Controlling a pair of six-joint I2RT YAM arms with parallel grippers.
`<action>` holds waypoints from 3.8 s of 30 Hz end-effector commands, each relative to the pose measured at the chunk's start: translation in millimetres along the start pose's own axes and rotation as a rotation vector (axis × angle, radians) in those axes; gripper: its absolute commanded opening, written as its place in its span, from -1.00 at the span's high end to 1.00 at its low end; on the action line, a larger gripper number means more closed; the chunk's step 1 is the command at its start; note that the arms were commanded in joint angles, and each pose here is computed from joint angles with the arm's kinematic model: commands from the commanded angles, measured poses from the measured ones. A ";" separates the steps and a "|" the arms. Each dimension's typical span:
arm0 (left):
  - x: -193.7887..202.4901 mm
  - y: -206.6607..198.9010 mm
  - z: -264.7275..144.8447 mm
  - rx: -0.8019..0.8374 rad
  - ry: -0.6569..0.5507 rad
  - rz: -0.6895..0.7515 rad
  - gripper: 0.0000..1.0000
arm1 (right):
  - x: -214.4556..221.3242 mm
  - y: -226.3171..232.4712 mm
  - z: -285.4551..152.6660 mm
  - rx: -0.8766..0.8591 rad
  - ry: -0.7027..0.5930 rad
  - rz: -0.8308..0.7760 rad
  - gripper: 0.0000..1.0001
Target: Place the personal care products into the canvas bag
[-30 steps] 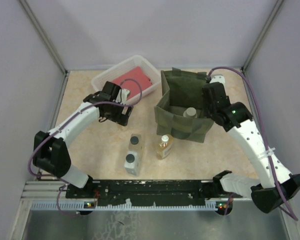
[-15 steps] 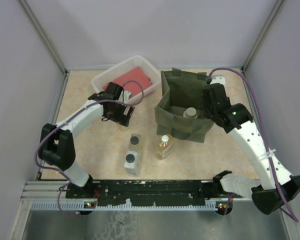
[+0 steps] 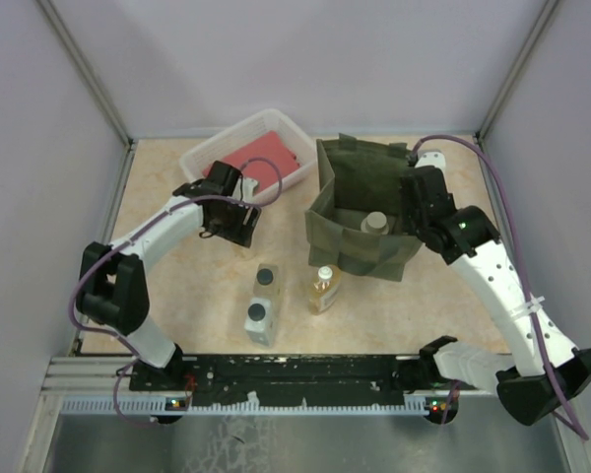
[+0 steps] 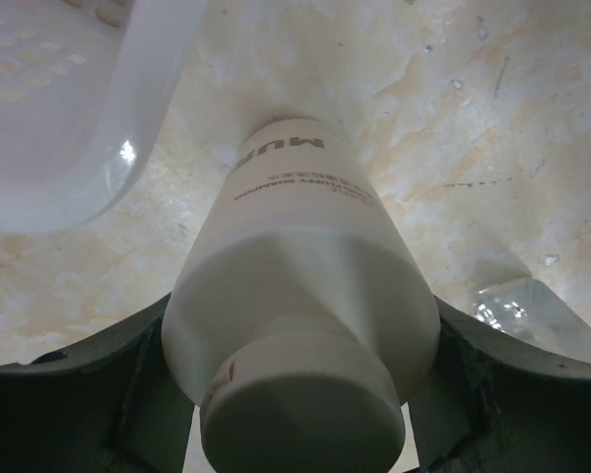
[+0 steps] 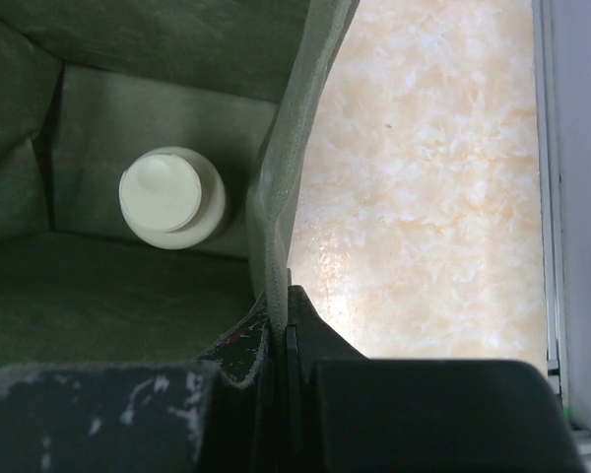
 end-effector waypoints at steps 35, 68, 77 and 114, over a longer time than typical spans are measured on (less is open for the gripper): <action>-184.8 -126.5 -293.5 0.613 -1.034 0.250 1.00 | 8.6 -2.0 2.5 0.008 0.003 0.032 1.00; -272.4 -220.2 -120.5 0.368 -0.809 0.319 1.00 | 18.9 -9.0 -7.0 -0.016 -0.038 0.114 1.00; -258.5 -231.5 -72.0 0.241 -0.689 0.373 1.00 | 17.6 -8.8 -9.2 -0.036 -0.065 0.134 1.00; -227.0 -275.9 -19.4 0.265 -0.581 0.534 -0.95 | 11.8 4.6 -13.1 -0.144 -0.075 0.135 1.00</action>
Point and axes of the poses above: each gripper's point midway between its finger pads, its own z axis out along the fingers, its own y axis along the line the jaws close on, x = y × z, the point moved 5 cm from there along -z, back along the fingers, and after that the axes turned 9 degrees about z, right-handed, at the moved point
